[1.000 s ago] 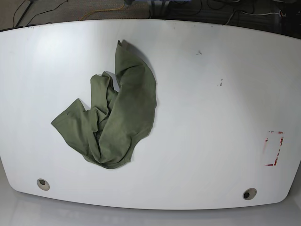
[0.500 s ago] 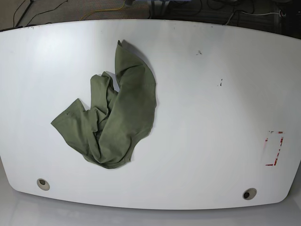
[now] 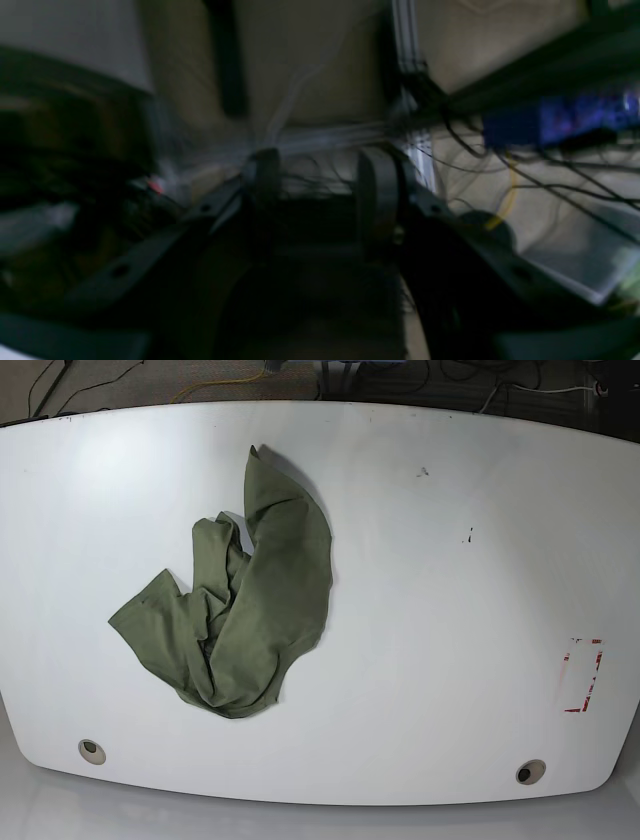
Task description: Layout the t-shirt on the table in an organized manner, then fold the t-shirt properly
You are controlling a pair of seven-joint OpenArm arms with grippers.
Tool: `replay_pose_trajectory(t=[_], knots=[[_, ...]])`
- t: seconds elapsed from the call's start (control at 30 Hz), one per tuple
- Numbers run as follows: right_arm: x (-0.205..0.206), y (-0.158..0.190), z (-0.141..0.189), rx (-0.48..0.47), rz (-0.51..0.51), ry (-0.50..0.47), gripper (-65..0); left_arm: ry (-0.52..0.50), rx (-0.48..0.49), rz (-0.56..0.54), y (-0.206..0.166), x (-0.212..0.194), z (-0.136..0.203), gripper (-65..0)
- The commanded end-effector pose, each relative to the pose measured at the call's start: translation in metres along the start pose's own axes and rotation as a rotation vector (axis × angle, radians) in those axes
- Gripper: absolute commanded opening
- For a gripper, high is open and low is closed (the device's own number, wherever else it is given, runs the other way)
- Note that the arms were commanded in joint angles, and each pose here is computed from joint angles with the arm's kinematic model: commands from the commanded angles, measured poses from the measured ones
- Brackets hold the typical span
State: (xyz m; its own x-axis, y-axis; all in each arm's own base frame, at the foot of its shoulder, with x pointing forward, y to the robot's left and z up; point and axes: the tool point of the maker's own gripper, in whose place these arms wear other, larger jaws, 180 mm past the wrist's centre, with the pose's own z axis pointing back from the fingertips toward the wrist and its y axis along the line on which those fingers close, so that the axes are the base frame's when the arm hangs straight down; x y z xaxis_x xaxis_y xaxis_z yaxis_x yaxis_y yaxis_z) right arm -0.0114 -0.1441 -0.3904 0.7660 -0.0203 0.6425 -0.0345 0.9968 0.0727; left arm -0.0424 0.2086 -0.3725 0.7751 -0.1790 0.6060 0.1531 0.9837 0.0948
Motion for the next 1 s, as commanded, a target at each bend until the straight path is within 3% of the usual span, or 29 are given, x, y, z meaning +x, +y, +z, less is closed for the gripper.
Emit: replay_pose_trajectory(t=[0.0, 0.3, 0.97], knots=[[0.012, 0.001, -0.001, 0.004, 0.01, -0.015, -58.3, -0.074, -0.005, -0.007, -0.001, 0.025, -0.001, -41.0], [0.048, 0.001, -0.025, 0.009, 0.022, -0.106, -58.5, -0.152, -0.013, -0.022, -0.003, 0.055, -0.003, -41.0], [0.133, 0.007, -0.057, 0.029, 0.041, -0.357, -57.7, -0.396, 0.02, -0.024, 0.004, 0.126, -0.048, -40.7]])
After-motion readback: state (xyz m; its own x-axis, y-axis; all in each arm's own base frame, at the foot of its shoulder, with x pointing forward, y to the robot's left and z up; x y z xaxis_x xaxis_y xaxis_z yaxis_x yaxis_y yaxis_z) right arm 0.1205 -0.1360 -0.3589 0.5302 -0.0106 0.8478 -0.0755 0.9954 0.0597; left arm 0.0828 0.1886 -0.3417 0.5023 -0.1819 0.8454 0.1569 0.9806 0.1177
